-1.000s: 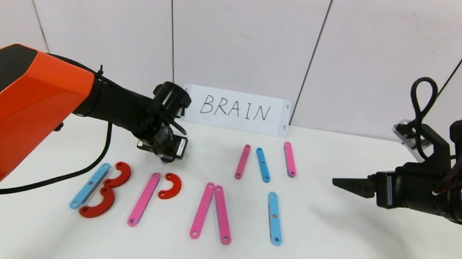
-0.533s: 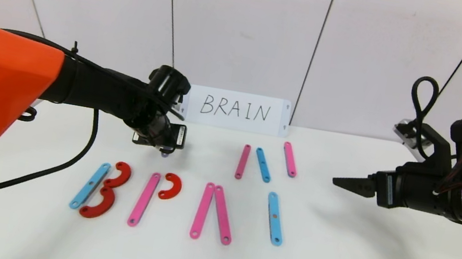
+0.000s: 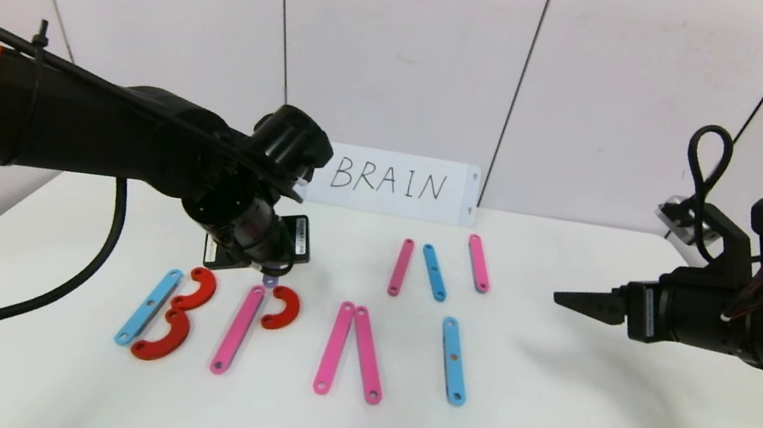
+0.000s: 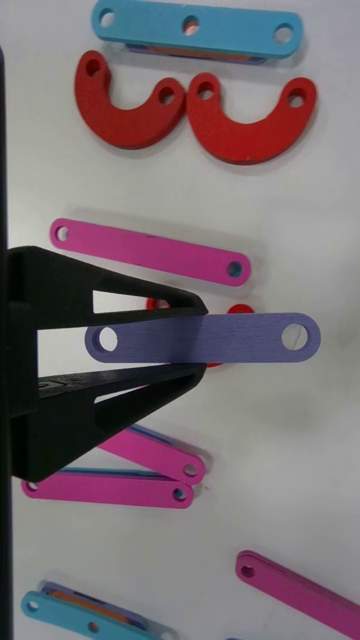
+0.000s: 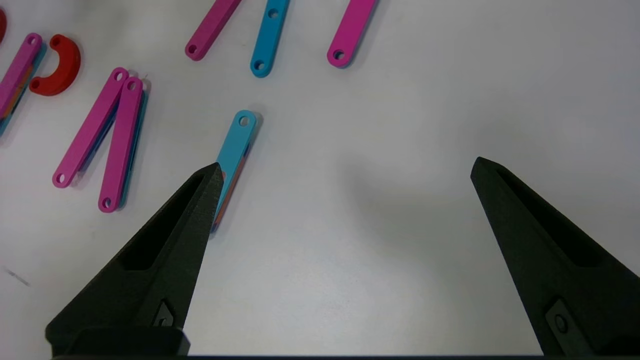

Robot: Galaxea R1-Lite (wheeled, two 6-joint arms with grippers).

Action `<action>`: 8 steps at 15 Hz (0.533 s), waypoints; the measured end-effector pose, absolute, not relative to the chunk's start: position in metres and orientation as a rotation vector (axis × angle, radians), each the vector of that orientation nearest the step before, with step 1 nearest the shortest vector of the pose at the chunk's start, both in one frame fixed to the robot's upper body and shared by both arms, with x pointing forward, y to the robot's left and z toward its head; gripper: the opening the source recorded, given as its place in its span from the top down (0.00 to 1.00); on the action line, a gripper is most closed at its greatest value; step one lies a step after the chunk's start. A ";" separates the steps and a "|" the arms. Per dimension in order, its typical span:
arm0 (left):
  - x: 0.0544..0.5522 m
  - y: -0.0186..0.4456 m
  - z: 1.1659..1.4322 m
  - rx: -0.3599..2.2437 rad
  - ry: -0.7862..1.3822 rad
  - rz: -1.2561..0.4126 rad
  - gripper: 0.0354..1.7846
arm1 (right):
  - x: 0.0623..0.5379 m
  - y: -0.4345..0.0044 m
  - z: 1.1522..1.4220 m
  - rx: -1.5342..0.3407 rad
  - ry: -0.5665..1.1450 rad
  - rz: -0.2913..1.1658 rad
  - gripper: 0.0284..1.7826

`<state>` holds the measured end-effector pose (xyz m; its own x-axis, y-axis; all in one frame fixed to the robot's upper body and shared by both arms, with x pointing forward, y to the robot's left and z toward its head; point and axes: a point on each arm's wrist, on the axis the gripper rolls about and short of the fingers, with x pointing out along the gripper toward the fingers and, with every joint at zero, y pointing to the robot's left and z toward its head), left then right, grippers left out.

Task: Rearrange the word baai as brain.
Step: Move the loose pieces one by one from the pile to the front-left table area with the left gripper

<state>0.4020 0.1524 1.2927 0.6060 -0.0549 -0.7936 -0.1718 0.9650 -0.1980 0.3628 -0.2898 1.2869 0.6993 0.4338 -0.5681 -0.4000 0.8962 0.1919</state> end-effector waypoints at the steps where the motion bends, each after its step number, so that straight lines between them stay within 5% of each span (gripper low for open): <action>1: 0.392 0.151 1.293 -0.279 0.927 0.072 0.86 | 0.363 -0.290 1.287 0.056 0.648 0.465 0.03; 8: 0.346 0.138 1.280 -0.368 0.962 0.138 0.86 | 0.364 -0.292 1.286 0.058 0.650 0.456 0.03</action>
<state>0.3457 0.1377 1.2803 0.5689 -0.0473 -0.8211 -0.2762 0.9294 -0.2449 0.3640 -0.2919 1.2859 0.7011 0.4271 -0.5710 -0.3912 0.8999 0.1928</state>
